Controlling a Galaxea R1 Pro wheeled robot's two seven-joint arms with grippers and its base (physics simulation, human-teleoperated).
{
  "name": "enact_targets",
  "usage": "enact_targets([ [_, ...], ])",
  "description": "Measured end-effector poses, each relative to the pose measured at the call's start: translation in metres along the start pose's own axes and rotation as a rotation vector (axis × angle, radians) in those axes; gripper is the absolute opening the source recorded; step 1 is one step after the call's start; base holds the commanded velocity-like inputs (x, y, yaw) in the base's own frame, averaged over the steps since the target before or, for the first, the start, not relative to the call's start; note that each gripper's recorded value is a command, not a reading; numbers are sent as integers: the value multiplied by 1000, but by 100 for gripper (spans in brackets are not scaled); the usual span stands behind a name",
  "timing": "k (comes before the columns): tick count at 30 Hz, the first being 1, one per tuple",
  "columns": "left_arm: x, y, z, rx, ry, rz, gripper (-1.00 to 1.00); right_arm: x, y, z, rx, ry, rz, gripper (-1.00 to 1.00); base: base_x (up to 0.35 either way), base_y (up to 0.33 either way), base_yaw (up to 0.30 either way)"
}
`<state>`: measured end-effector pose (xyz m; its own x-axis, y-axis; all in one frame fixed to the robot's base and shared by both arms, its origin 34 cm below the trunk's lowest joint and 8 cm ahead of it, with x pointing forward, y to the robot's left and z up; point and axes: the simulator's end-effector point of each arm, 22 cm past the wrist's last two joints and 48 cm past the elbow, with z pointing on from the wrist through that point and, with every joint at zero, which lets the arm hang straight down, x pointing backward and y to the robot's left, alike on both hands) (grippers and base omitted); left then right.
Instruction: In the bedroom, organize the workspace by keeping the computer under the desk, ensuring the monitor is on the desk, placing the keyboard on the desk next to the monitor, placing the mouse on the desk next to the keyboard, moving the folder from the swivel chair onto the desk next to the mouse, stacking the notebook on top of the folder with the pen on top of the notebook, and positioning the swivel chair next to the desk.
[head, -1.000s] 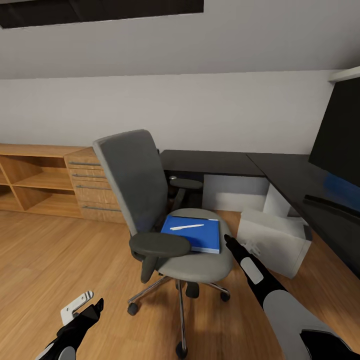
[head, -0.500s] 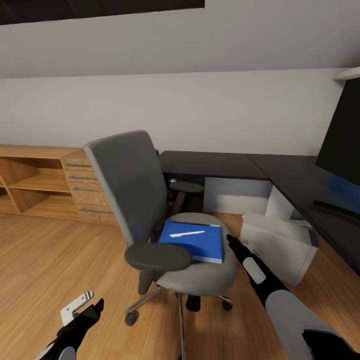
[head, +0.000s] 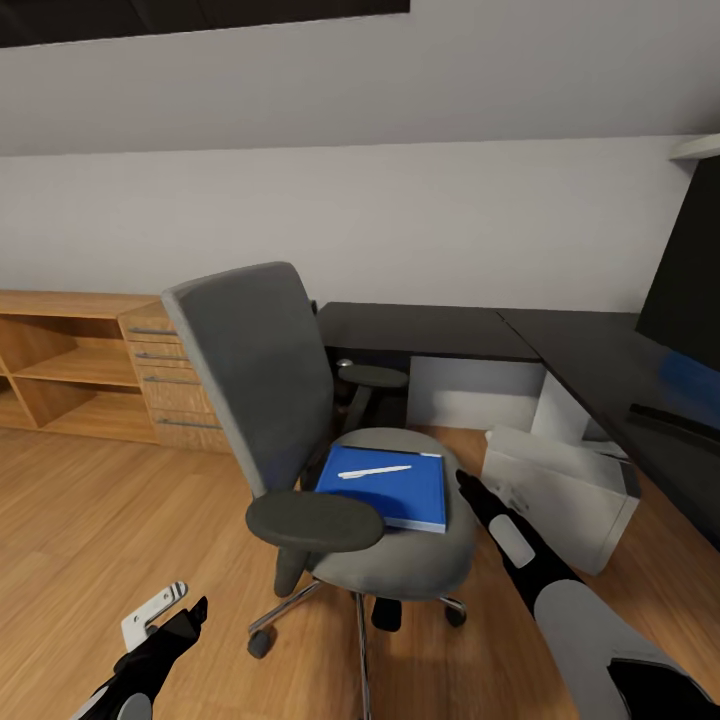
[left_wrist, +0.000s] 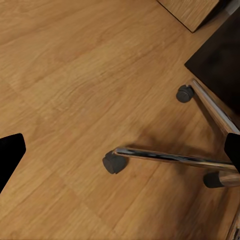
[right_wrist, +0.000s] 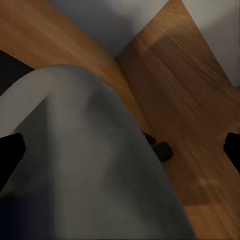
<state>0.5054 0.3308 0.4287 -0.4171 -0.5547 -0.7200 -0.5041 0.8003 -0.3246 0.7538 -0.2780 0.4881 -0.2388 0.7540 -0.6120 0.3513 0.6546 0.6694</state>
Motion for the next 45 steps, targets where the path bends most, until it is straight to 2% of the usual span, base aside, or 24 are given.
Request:
enact_targets([
  [3, 0, 0, 0, 0, 0, 0, 100, 2, -4, 0, 5, 20, -1, 100, 0, 0, 0],
  [5, 0, 0, 0, 1, 0, 0, 100, 9, -7, 0, 10, 59, 7, 100, 0, 0, 0],
  [8, 0, 0, 0, 0, 0, 0, 100, 11, -9, 0, 15, 74, 18, 100, 0, 0, 0],
  [28, 0, 0, 0, -1, -1, 1, 100, 11, -6, -1, 8, 77, 35, 100, 0, 0, 22],
  [45, -1, 1, 0, -2, -1, 1, 100, 10, -6, -1, 8, 73, 32, 100, 0, 0, 252],
])
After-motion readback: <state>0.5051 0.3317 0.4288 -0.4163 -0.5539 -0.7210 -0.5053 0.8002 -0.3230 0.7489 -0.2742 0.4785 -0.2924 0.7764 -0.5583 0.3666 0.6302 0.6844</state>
